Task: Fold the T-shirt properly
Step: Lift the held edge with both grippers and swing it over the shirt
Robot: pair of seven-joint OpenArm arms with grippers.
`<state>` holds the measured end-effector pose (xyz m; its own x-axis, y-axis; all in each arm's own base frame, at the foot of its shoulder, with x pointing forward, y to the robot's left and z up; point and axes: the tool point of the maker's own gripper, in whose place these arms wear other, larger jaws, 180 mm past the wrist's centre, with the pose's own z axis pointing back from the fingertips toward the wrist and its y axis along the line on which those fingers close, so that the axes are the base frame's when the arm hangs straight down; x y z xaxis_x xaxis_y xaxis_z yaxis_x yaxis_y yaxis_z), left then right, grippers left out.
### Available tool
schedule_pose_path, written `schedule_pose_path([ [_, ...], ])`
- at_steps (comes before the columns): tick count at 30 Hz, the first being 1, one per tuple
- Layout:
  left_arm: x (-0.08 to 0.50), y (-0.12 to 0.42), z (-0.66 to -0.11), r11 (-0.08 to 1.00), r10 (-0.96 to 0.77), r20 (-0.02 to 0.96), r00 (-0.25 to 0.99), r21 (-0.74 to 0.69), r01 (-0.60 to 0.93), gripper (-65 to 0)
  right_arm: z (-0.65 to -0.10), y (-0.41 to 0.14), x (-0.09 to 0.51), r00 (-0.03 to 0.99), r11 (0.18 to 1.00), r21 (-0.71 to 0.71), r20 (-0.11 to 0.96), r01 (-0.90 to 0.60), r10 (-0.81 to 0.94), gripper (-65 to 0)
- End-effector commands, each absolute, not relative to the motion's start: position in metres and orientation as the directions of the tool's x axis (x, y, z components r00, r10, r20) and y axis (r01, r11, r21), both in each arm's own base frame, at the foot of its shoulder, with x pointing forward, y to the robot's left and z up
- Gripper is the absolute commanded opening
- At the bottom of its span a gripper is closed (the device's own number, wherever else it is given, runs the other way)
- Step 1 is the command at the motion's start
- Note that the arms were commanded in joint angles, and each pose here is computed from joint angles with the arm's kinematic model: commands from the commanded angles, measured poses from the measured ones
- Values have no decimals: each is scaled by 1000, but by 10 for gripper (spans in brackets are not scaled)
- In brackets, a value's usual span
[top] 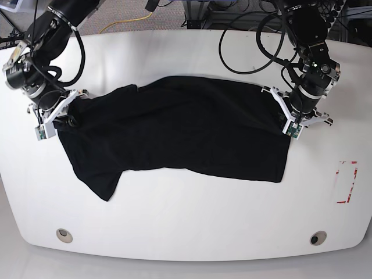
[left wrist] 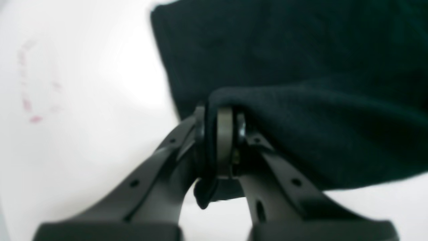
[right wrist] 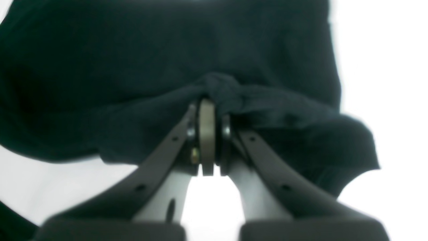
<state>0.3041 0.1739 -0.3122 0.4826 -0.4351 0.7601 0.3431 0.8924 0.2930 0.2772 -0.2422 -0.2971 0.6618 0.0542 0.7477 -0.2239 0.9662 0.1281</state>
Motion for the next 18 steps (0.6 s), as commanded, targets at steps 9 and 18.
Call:
schedule_pose_path([
  [9, 357, 179, -251, 884, -464, 806, 367, 401, 239, -650, -263, -259, 361, 622, 964, 2, 764, -267, 171, -650],
  [18, 399, 199, -182, 905, -422, 846, 326, 417, 87, -650, -216, -256, 440, 570, 937, -83, 774, -338, 274, -650],
])
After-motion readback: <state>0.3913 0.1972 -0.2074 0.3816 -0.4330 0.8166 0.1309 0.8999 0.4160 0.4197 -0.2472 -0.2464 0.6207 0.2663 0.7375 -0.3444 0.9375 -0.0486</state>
